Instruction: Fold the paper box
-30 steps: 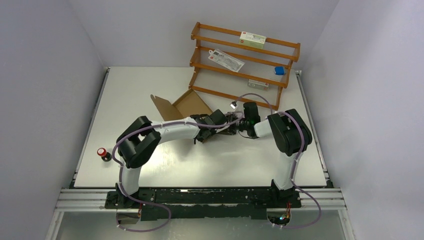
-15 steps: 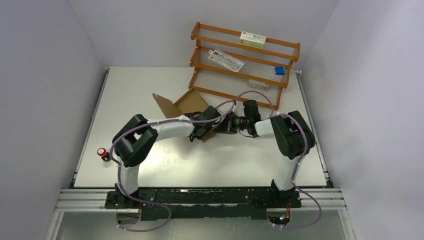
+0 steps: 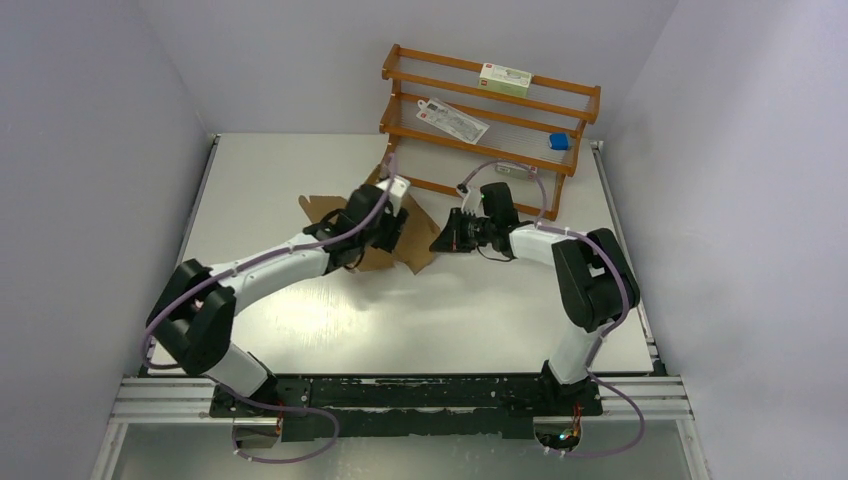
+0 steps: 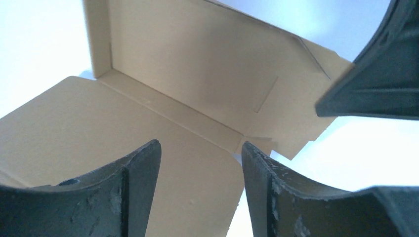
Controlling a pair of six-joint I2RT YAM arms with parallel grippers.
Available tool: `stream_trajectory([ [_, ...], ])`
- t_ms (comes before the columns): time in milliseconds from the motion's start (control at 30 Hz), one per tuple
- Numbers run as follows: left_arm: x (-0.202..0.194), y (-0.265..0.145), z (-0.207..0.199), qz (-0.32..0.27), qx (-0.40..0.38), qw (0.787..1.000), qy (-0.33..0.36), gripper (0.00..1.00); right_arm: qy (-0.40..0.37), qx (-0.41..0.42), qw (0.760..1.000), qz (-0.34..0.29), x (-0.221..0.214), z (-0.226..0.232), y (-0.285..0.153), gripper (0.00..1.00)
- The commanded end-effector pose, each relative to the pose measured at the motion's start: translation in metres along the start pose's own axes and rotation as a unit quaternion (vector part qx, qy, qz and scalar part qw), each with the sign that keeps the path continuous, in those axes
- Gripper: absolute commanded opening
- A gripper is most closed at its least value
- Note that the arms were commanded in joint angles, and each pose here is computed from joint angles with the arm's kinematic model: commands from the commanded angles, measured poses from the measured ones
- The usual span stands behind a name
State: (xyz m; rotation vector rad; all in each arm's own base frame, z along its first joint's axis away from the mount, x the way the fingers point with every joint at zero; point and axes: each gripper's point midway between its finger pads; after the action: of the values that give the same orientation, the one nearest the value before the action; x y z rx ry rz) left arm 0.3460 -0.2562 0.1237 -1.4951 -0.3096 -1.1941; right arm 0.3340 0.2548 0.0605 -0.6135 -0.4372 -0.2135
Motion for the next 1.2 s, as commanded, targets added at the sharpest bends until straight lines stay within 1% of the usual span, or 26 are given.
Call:
stream_trajectory([
  [0,0.027,-0.003,0.009,-0.069,-0.027,0.995,-0.063,0.67,-0.060,-0.056,0.997,0.000,0.012,-0.007,-0.009,0.00],
  [100,0.018,0.000,0.010,-0.061,-0.032,0.996,-0.058,0.67,-0.074,-0.069,0.995,0.009,0.015,-0.007,-0.012,0.00],
  [167,0.004,0.004,0.007,-0.056,-0.037,0.996,-0.054,0.68,-0.087,-0.074,0.993,0.015,0.017,-0.007,-0.013,0.00],
  [233,-0.005,0.006,0.013,-0.059,-0.019,0.996,-0.056,0.69,-0.101,-0.077,0.992,0.022,0.020,-0.007,-0.014,0.00],
  [300,-0.009,0.007,0.028,-0.063,0.012,0.995,-0.070,0.70,-0.117,-0.082,0.989,0.029,0.023,-0.008,-0.014,0.00],
  [400,-0.005,0.002,0.055,-0.076,0.051,0.990,-0.104,0.71,-0.139,-0.084,0.986,0.037,0.026,-0.006,-0.015,0.00],
  [467,0.000,-0.004,0.071,-0.096,0.073,0.985,-0.121,0.72,-0.160,-0.084,0.983,0.043,0.028,-0.006,-0.014,0.00],
  [533,0.005,-0.007,0.075,-0.111,0.066,0.985,-0.116,0.74,-0.175,-0.085,0.980,0.049,0.030,-0.004,-0.014,0.00],
  [633,0.007,-0.003,0.052,-0.114,0.004,0.989,-0.098,0.76,-0.196,-0.083,0.976,0.052,0.034,-0.002,-0.011,0.00],
  [700,0.001,-0.002,0.032,-0.124,-0.040,0.987,-0.099,0.81,-0.203,-0.084,0.974,0.056,0.037,-0.001,-0.009,0.00],
  [800,-0.008,-0.004,0.005,-0.138,-0.075,0.981,-0.111,0.84,-0.215,-0.094,0.970,0.055,0.039,0.002,-0.008,0.00],
  [867,-0.017,-0.002,-0.006,-0.132,-0.080,0.980,-0.123,0.85,-0.220,-0.091,0.970,0.053,0.040,0.005,-0.008,0.00],
  [967,-0.024,0.005,-0.012,-0.120,-0.071,0.984,-0.111,0.86,-0.235,-0.087,0.966,0.057,0.036,0.009,-0.007,0.00],
  [1067,-0.025,0.010,-0.002,-0.120,-0.042,0.986,-0.106,0.86,-0.252,-0.096,0.961,0.059,0.035,0.010,-0.006,0.00],
  [1133,-0.025,0.015,0.006,-0.133,-0.026,0.985,-0.104,0.84,-0.259,-0.097,0.959,0.059,0.035,0.012,-0.006,0.00],
  [1167,-0.029,0.019,0.011,-0.128,-0.017,0.986,-0.107,0.82,-0.261,-0.097,0.959,0.056,0.036,0.013,-0.006,0.00],
])
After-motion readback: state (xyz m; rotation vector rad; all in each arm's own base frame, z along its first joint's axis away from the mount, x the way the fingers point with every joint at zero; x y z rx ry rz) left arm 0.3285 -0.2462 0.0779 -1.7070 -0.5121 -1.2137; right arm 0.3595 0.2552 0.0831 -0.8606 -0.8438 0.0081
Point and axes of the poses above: each gripper's point midway between its finger pads, its own y axis out along the fingers, its own z axis along the line the jaws close on, x = y × z, and after that the axes turned 3 degrees about y, right-handed
